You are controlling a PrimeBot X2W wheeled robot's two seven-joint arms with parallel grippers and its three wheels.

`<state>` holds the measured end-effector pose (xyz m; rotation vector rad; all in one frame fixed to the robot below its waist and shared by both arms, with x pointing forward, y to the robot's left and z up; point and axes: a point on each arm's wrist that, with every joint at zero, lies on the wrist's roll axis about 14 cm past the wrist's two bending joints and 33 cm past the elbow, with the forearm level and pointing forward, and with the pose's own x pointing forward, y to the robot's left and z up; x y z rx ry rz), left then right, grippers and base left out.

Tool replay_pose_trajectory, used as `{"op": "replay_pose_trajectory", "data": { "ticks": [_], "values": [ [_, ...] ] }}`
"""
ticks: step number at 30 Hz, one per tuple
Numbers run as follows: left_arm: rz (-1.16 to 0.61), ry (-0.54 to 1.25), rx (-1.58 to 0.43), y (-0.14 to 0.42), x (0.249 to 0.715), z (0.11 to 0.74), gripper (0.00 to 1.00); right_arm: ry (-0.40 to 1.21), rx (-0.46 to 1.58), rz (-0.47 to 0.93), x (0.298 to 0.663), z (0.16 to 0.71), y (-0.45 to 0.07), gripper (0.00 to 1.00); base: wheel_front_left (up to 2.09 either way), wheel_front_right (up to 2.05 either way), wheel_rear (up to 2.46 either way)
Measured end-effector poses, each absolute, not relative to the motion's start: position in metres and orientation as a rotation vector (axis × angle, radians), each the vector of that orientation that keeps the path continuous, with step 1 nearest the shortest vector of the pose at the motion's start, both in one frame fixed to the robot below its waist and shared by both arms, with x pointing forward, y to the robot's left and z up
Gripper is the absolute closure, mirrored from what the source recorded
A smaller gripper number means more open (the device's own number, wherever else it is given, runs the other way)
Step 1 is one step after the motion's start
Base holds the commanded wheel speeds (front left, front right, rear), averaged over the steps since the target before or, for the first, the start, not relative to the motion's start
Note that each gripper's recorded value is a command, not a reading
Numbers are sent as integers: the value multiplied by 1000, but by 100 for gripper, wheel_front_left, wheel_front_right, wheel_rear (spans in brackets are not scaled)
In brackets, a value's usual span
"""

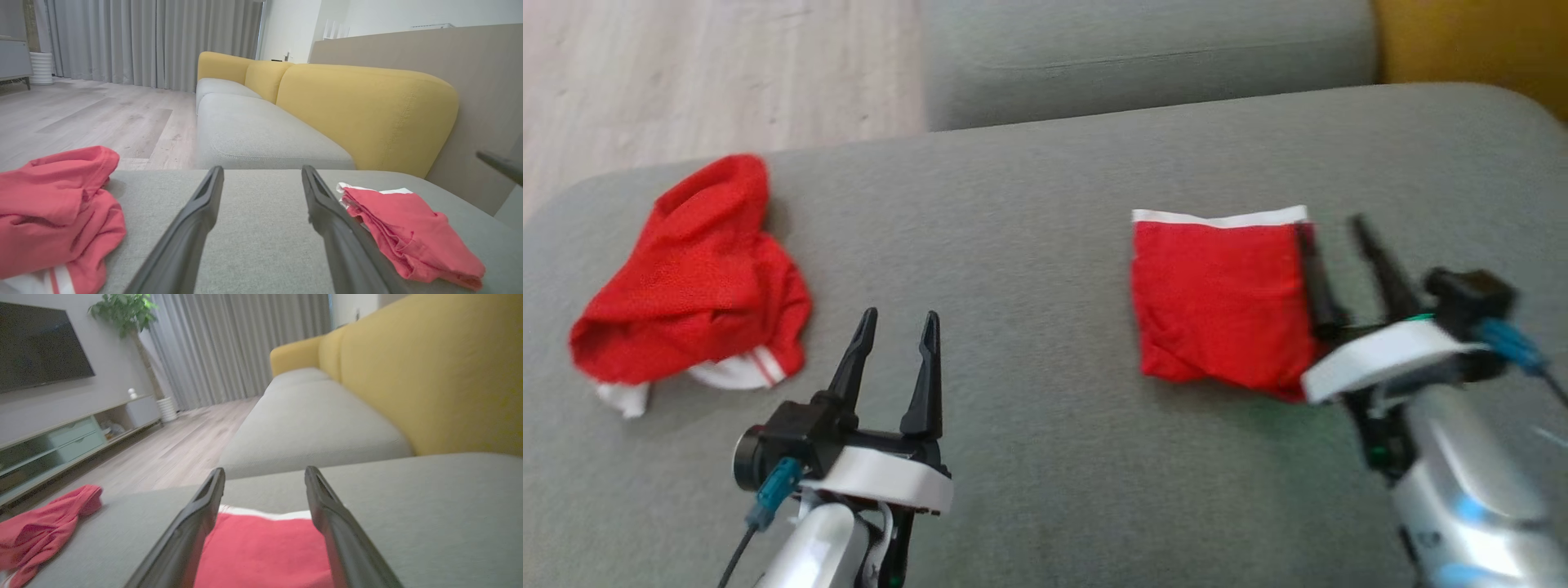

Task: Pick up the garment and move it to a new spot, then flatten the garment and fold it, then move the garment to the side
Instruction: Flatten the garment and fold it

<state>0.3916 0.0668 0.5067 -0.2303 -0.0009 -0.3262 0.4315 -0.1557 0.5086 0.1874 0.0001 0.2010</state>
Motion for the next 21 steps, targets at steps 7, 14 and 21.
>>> {"op": "replay_pose_trajectory", "data": {
  "ticks": [7,14,21],
  "values": [
    [-361,-14,-248,51,393,512,0,-94,109,-14,382,517,-221,0,0,0,0],
    [-364,15,-269,50,384,500,0,-71,73,-67,355,505,-224,0,0,0,0],
    [-358,31,-265,53,387,491,0,-70,85,-51,362,503,-216,4,0,0,0]
  ]
}}
